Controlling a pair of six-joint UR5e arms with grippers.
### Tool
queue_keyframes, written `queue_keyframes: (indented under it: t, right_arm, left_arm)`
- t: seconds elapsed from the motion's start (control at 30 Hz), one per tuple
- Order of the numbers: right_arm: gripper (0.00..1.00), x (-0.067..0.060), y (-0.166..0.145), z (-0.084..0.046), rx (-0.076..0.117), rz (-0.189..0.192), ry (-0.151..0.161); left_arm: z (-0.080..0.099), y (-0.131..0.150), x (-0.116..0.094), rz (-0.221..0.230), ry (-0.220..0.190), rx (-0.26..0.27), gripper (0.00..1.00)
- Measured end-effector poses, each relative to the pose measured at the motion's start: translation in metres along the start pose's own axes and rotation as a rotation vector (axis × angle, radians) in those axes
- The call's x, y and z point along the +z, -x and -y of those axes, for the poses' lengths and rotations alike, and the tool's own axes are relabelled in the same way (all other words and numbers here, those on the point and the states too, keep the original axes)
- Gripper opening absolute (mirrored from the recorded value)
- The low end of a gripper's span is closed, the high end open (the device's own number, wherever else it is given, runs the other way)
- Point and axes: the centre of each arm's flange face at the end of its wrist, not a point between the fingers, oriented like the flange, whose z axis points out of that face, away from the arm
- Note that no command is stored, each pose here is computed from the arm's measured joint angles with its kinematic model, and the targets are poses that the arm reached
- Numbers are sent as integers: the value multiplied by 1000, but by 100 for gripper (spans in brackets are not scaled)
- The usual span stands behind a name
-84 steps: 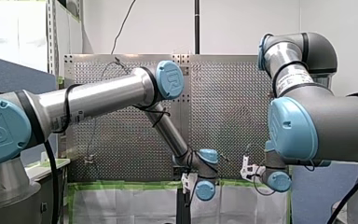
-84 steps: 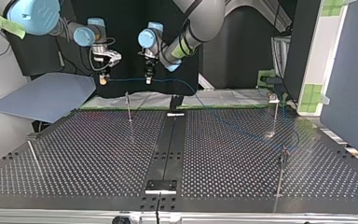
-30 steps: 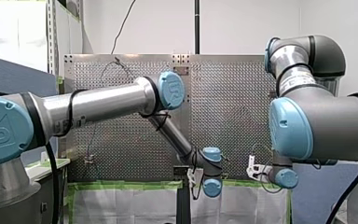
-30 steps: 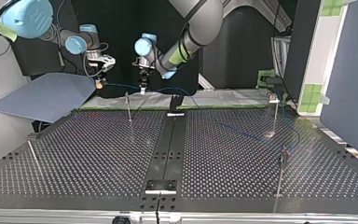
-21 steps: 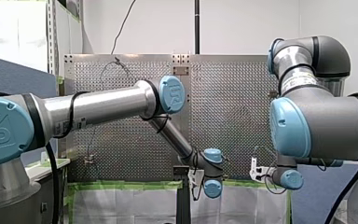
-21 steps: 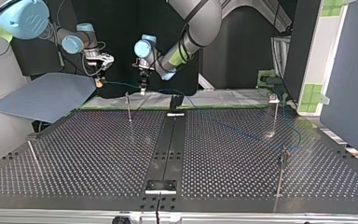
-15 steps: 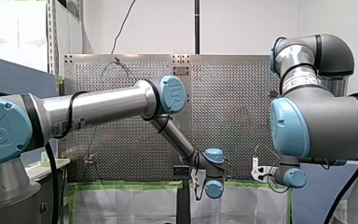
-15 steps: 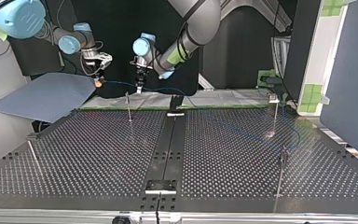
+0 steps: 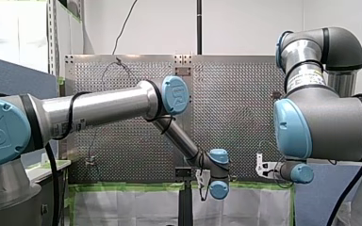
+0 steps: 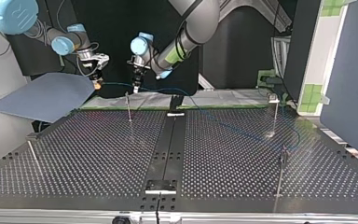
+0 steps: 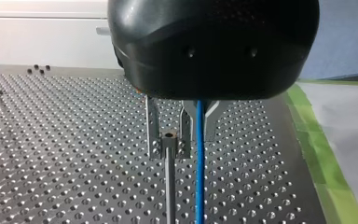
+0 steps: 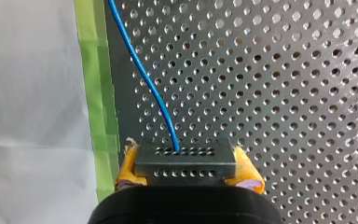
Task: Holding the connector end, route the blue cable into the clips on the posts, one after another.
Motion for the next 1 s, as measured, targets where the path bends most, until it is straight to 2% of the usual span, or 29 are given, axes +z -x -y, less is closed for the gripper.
queue_keyframes:
  t: [0.2, 0.4, 0.63, 0.8, 1.0]
  right_arm:
    - [0, 2, -1, 3, -1, -3, -12]
    - [0, 14, -10, 1, -9, -12, -16]
    - [0, 24, -18, -3, 1, -6, -20]
    - [0, 26, -20, 1, 6, 4, -50]
    - [0, 25, -20, 8, 3, 18, -94]
  left_arm:
    - [-7, 2, 6, 0, 18, -18, 0]
    - [-11, 3, 11, 3, 24, -26, 0]
    - [-5, 9, 18, 12, -4, -38, 0]
    - [1, 15, 23, 12, -32, -69, 0]
    - [-3, 16, 25, -2, -22, -71, 0]
